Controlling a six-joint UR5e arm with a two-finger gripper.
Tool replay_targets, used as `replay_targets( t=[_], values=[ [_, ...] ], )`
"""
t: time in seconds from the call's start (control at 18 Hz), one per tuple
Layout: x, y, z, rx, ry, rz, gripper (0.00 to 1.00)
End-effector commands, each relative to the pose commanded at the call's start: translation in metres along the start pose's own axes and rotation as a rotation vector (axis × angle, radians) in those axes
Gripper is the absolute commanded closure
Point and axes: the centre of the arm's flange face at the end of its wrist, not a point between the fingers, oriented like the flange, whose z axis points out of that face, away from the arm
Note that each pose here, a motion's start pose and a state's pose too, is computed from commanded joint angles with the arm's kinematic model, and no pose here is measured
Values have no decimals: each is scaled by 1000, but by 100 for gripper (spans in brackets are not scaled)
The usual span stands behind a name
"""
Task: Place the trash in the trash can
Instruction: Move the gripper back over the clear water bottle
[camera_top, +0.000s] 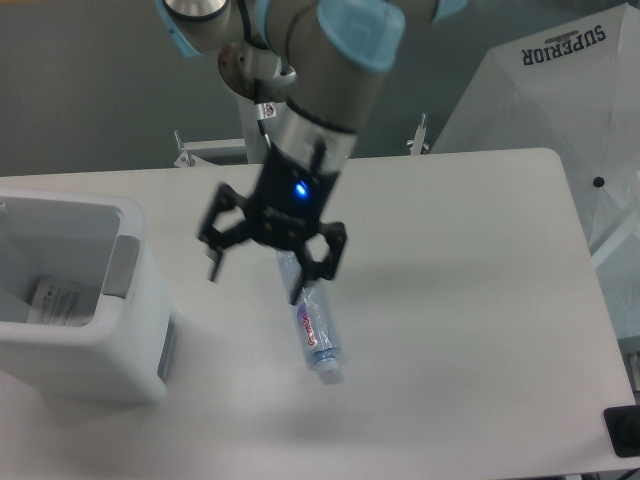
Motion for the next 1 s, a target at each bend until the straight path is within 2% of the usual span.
replay_targets(
  t=[0.17, 0.56, 0.78, 1.0],
  values=[
    [-21, 9, 31, -87, -68, -34, 0],
    [-57, 27, 96, -234, -149, -71, 0],
    [-72, 23, 119, -289, -173, -101, 0],
    [-81, 7, 142, -459, -163, -144, 0]
  ],
)
